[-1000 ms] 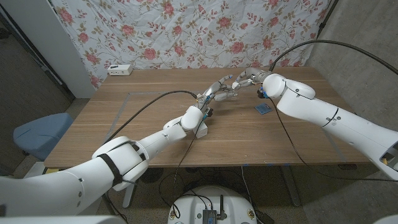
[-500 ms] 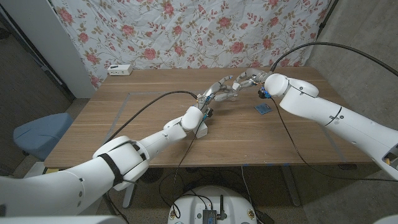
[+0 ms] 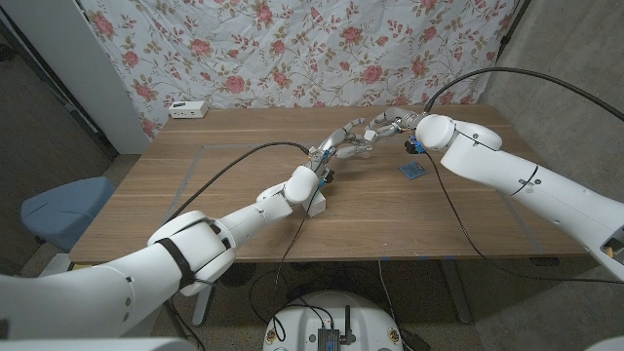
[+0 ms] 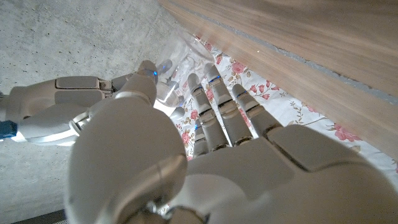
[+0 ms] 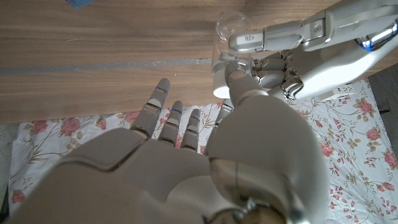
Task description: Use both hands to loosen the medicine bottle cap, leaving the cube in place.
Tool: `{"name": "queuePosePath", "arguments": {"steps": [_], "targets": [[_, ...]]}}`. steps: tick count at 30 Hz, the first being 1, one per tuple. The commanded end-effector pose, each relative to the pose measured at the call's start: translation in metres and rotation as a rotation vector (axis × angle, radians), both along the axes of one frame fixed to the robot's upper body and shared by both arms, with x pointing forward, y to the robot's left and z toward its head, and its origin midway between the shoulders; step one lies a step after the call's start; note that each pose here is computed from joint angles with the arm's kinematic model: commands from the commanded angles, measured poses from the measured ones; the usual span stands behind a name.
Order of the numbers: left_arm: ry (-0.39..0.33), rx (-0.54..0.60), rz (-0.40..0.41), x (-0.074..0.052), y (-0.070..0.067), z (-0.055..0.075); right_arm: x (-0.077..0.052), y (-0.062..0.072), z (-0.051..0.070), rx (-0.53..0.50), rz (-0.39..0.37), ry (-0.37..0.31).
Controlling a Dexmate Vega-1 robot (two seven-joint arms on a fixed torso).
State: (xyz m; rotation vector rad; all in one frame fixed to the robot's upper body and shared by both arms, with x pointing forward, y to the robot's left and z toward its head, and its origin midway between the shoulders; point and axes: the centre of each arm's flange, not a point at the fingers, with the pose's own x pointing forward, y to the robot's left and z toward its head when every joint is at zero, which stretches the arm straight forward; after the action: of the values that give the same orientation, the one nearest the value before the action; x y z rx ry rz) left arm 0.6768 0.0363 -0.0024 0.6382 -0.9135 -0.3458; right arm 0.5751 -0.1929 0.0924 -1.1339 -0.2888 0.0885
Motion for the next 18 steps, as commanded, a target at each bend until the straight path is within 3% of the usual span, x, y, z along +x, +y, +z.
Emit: {"name": "queuePosePath", "arguments": {"steps": [1,18], "targets": [[-0.001,-0.003,0.001,0.0013,0.0005,0.0016,0.0024,0.0013,0.0016,0.01,0.029,0.003],[-0.003,-0.001,-0.002,0.0006,-0.0011,0.002,-0.0011,-0.0002,0.0017,0.005,0.042,-0.004]]}}
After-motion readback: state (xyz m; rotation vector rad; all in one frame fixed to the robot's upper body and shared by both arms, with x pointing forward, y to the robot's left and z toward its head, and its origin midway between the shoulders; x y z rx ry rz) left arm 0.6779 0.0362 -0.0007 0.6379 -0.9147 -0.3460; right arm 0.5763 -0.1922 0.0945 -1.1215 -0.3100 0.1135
